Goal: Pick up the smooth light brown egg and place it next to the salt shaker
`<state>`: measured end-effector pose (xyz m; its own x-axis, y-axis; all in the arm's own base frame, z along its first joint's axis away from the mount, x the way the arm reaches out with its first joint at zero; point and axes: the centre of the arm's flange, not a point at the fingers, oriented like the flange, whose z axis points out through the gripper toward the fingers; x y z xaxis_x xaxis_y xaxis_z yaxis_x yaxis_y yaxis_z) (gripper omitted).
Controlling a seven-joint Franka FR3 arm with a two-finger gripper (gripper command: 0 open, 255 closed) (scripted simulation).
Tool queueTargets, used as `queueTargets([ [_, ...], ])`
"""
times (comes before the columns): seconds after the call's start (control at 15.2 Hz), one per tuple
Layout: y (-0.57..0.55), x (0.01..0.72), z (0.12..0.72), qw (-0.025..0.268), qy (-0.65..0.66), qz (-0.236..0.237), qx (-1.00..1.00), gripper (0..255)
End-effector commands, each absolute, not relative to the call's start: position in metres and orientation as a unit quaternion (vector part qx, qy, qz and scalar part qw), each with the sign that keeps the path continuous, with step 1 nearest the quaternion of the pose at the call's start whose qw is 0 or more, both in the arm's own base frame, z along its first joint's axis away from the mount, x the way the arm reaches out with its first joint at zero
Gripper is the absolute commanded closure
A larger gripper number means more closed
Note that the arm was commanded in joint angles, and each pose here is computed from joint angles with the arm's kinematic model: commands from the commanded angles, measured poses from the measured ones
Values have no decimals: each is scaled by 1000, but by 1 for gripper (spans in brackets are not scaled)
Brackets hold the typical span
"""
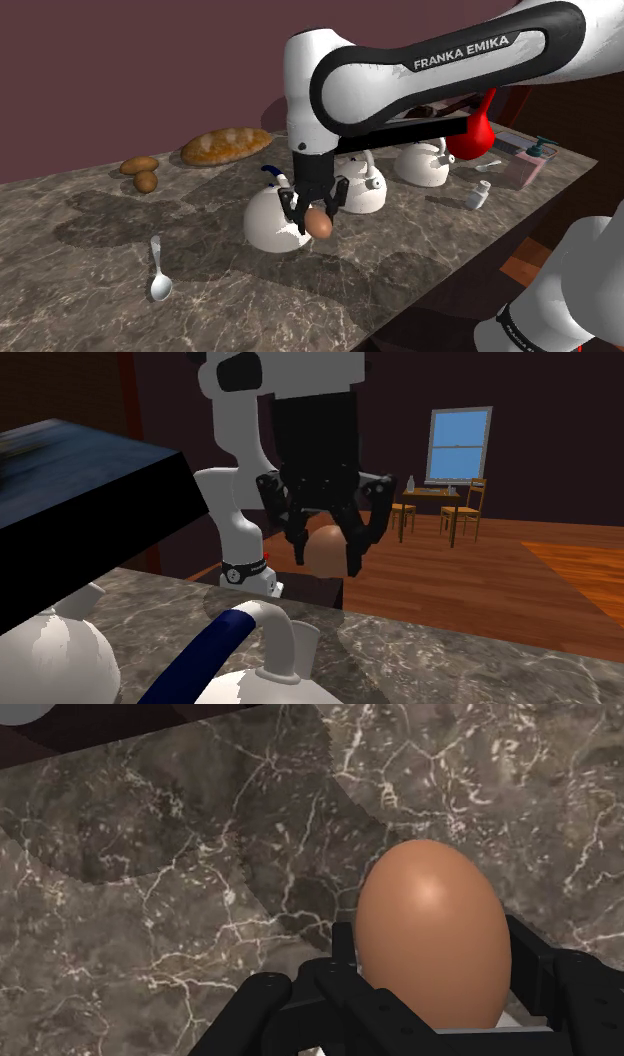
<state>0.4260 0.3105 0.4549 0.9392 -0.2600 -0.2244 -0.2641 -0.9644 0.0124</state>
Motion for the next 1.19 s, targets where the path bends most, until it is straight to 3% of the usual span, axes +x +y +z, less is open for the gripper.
queueTargets([
  [0.0, 311, 426, 465, 9, 133, 113, -985, 255],
  [0.26, 311, 426, 482, 9, 133, 113, -985, 255],
  [1.12, 143, 391, 482, 9, 133, 113, -985, 255],
])
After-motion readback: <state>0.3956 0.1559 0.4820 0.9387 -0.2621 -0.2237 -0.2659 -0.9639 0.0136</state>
